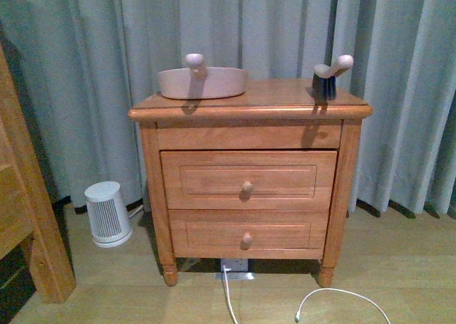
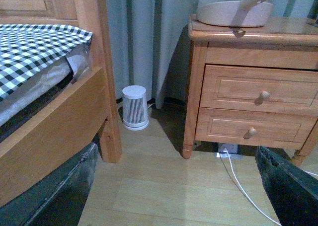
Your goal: Clean up trash
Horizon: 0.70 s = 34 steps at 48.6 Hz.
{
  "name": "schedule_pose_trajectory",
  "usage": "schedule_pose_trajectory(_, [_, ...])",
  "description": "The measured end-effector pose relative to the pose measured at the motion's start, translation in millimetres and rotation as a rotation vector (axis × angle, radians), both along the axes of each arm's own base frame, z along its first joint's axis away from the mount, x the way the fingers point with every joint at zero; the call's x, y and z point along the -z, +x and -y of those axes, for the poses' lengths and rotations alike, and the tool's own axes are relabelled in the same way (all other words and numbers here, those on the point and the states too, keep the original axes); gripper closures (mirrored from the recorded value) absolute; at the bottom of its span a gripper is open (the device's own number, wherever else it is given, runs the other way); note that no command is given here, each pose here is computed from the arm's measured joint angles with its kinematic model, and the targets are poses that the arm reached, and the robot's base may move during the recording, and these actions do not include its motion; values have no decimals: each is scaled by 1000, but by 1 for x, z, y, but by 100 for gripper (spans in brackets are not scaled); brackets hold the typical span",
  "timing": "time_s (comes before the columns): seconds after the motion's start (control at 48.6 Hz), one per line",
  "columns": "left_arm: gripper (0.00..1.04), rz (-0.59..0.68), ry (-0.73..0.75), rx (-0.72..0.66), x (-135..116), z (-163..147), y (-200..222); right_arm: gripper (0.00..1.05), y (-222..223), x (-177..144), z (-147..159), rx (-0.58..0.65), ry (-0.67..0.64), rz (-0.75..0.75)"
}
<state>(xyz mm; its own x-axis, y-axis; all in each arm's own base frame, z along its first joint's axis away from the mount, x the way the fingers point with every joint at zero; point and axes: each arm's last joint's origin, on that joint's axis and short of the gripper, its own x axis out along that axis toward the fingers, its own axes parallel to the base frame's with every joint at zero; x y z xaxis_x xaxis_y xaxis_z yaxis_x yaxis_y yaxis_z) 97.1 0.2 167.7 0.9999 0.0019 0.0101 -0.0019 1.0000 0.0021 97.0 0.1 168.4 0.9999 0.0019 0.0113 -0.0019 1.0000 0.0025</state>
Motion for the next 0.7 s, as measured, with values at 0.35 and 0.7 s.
schedule_pose_trajectory(0.35, [8, 0, 0, 0, 0, 0, 0, 7, 0, 0, 0, 0, 0, 0])
schedule_pose_trajectory(0.7, [8, 0, 0, 0, 0, 0, 0, 7, 0, 0, 0, 0, 0, 0])
